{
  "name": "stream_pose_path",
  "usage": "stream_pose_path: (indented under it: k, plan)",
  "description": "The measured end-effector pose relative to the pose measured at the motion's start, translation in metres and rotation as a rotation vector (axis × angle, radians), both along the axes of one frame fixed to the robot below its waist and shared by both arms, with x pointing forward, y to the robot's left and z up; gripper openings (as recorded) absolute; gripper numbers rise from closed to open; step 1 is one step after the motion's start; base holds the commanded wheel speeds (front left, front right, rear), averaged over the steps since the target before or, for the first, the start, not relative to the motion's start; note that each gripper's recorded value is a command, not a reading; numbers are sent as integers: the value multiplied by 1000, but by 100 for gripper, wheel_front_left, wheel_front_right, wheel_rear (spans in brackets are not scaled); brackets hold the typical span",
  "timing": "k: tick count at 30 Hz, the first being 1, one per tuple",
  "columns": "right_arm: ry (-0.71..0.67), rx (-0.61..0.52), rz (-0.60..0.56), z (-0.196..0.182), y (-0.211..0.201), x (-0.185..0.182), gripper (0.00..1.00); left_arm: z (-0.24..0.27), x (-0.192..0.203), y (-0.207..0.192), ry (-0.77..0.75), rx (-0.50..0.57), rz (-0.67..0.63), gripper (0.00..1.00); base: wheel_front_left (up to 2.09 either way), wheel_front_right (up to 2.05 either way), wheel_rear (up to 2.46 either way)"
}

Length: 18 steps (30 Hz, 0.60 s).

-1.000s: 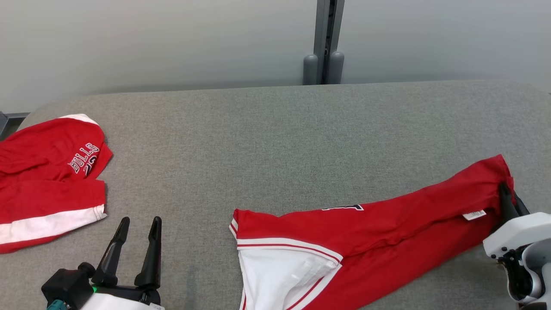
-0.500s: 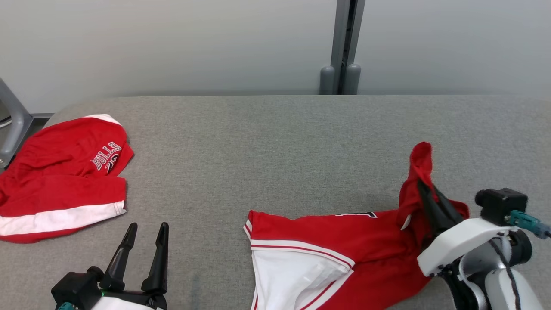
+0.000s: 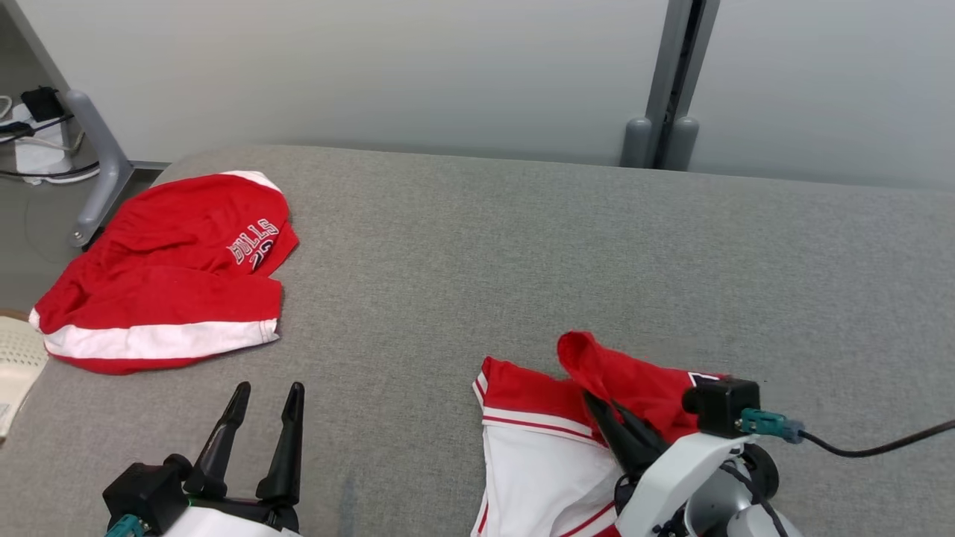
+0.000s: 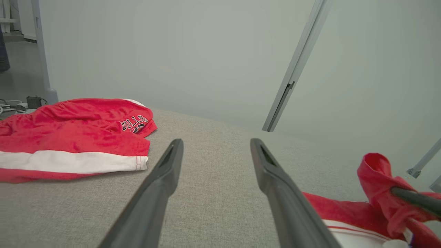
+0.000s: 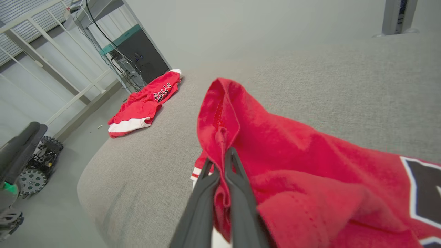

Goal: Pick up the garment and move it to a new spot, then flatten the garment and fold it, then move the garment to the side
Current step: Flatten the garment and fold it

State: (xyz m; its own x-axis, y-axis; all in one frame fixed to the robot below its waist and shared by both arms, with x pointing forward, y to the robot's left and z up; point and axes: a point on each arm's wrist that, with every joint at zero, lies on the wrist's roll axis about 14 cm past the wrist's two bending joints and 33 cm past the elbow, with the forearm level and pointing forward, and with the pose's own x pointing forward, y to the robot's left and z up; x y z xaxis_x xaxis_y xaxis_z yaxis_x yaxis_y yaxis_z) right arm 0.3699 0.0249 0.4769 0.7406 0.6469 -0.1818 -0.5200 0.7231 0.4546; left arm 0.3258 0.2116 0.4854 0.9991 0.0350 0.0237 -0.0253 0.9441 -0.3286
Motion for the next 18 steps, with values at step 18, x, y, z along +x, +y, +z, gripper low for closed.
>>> stream_pose_path:
  k: [18]
  plan:
    - [89,20,227,-28,71,-31,0,-1,-13,19,8,10,60,100,0,0,0]
